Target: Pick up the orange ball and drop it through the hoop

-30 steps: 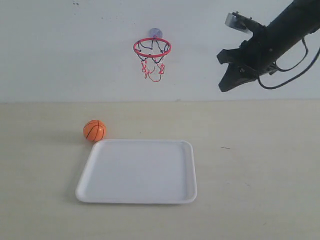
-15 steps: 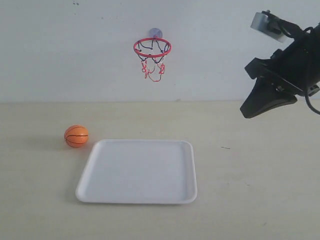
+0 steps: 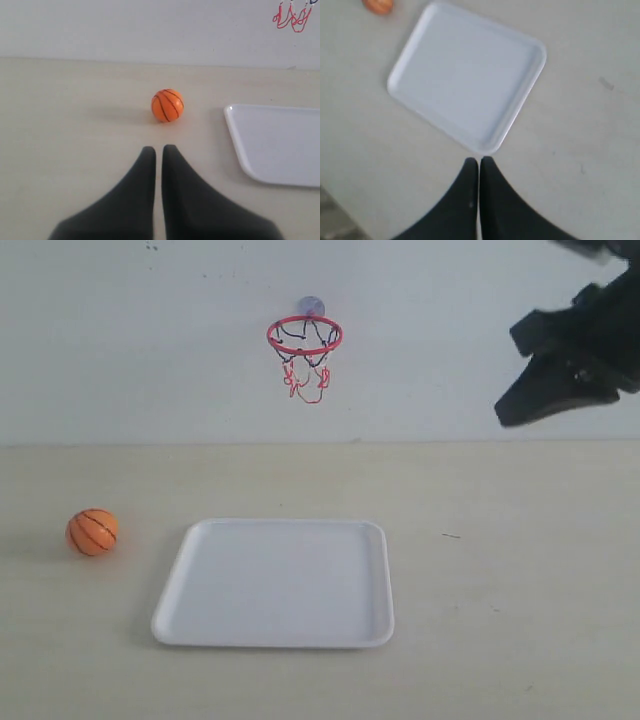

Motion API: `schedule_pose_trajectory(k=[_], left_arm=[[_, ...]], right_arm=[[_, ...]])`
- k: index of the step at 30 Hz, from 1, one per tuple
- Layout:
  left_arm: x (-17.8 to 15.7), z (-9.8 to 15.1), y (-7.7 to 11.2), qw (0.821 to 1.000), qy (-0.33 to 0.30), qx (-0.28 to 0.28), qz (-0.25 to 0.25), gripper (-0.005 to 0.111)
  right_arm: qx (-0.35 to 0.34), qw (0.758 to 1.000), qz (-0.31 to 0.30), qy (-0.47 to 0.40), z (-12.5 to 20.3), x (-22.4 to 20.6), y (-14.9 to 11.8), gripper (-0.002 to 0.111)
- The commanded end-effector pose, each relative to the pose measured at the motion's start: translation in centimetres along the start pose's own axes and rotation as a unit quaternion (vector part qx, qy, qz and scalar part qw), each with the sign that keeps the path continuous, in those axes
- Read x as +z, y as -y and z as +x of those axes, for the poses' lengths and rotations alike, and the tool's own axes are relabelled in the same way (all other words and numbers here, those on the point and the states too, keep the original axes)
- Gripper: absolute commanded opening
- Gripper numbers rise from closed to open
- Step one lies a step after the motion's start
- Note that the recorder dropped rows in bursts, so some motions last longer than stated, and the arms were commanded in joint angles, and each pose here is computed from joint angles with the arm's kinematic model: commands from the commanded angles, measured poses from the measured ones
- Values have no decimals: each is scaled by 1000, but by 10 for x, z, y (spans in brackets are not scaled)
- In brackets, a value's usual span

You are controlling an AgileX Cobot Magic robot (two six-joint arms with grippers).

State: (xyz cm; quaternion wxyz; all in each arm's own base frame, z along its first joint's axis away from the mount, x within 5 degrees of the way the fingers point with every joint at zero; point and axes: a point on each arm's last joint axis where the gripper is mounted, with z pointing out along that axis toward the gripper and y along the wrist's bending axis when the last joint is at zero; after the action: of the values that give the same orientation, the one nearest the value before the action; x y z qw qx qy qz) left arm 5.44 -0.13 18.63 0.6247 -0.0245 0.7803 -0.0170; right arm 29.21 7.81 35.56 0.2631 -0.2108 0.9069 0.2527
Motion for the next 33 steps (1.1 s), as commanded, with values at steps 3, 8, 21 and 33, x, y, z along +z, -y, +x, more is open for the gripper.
schedule_pose_trajectory(k=[3,8,21,33], left_arm=[[0,0,0,1000,3,-7,0,4],[0,0,0,1000,3,-7,0,4],[0,0,0,1000,3,-7,0,4],[0,0,0,1000,3,-7,0,4]], right_arm=[[16,966,82,243,32,-52,-25,0],[32,924,168,341,107,-58,-23,0],[-1,856,237,460,269,-26,-18,0],[35,877,238,415,289,-13,-14,0]])
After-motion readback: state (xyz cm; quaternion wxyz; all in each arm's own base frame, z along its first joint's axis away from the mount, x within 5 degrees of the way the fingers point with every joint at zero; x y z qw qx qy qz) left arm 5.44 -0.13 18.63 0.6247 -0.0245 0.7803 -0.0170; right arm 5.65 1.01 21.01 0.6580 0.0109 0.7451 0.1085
